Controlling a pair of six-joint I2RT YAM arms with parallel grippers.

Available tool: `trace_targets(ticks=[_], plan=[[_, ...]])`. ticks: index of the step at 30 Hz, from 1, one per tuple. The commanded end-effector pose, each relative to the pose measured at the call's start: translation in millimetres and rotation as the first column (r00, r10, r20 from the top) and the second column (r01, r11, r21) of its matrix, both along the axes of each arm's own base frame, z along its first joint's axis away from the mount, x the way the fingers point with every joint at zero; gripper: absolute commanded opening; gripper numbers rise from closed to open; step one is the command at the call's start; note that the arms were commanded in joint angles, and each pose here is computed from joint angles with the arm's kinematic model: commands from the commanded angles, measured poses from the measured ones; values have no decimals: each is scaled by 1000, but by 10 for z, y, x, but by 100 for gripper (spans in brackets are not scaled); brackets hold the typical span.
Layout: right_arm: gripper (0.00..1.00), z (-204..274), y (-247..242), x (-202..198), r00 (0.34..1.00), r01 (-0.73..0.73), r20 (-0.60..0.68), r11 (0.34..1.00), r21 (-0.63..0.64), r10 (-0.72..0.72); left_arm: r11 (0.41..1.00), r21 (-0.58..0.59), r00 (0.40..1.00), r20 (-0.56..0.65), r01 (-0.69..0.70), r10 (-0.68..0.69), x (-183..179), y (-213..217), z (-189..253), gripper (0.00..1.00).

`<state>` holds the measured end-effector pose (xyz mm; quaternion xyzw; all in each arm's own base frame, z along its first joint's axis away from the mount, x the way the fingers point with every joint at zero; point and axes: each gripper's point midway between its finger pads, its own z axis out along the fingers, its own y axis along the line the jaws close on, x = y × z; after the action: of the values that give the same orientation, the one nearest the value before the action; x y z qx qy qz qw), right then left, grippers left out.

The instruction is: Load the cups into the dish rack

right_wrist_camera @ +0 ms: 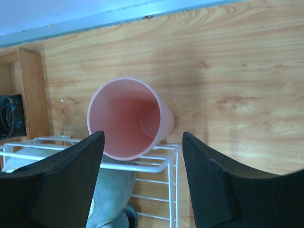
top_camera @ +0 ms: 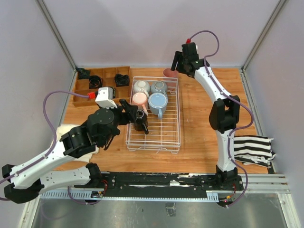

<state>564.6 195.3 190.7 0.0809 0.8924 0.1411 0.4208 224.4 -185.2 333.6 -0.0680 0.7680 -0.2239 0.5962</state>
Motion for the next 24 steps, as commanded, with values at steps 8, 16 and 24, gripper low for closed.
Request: trace_targets(ticks=[8,16,24], plan=[[57,-122,17,122,999,39,-18,999,-27,-40,998,32,998,25,-54,53,73,48,36,73],[53,-374,44,71,998,27,-64,999,-17,-28,998,28,999,15,-47,47,118,-16,52,73],[38,-560,94,175,996,38,-77,999,-5,-38,998,20,998,6,-55,55,134,23,50,73]])
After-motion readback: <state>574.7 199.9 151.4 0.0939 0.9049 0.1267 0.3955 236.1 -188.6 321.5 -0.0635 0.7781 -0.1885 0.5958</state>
